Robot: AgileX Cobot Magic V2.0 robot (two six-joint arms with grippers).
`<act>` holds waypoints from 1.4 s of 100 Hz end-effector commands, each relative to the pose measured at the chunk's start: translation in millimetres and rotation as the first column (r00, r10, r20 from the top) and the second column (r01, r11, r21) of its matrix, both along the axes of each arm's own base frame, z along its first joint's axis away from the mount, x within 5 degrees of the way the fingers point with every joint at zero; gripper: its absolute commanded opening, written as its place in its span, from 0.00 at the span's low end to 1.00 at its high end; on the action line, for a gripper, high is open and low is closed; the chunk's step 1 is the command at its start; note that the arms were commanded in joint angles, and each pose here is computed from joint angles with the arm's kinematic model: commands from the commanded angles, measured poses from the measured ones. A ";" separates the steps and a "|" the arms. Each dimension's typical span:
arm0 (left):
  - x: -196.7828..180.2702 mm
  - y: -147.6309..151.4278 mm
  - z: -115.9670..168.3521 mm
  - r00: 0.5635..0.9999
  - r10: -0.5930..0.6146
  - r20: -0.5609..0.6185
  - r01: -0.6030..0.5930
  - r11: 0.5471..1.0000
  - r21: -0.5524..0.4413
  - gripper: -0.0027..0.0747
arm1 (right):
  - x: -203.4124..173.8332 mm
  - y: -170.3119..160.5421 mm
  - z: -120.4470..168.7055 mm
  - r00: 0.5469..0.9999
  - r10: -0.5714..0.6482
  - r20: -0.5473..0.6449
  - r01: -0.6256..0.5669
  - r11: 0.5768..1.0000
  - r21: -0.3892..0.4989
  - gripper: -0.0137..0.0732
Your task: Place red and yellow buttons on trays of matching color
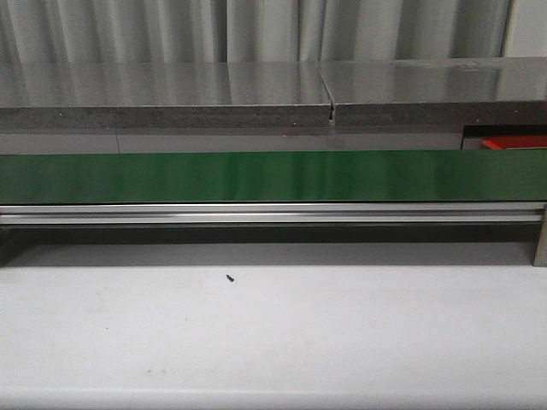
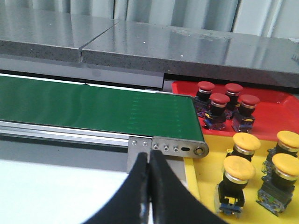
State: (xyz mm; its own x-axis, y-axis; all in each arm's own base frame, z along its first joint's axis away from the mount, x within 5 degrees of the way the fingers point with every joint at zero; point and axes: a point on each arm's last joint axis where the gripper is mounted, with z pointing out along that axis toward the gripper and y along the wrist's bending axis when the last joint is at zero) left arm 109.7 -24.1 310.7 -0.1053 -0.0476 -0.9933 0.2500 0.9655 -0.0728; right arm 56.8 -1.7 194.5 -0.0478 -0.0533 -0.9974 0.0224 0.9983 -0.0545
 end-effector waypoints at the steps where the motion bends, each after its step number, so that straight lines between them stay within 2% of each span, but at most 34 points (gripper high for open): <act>1: 1.1 1.4 10.1 0.999 0.020 0.032 -0.020 0.999 -0.028 0.01 | -1.2 0.8 9.0 0.994 0.009 0.107 -0.008 1.000 -0.014 0.04; 140: 1.1 0.8 10.0 0.999 0.019 0.037 -0.018 0.999 -0.028 0.01 | -1.3 0.8 9.9 0.993 0.010 0.117 -0.009 1.000 -0.015 0.04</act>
State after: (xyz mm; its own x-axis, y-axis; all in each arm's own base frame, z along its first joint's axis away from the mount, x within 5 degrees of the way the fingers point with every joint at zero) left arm 109.4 -25.4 310.9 -0.1037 -0.0466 -0.9935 0.2611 0.9626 -0.0724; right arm 56.8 -1.6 196.0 -0.0265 -0.0558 -0.9981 0.0222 0.9982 -0.0564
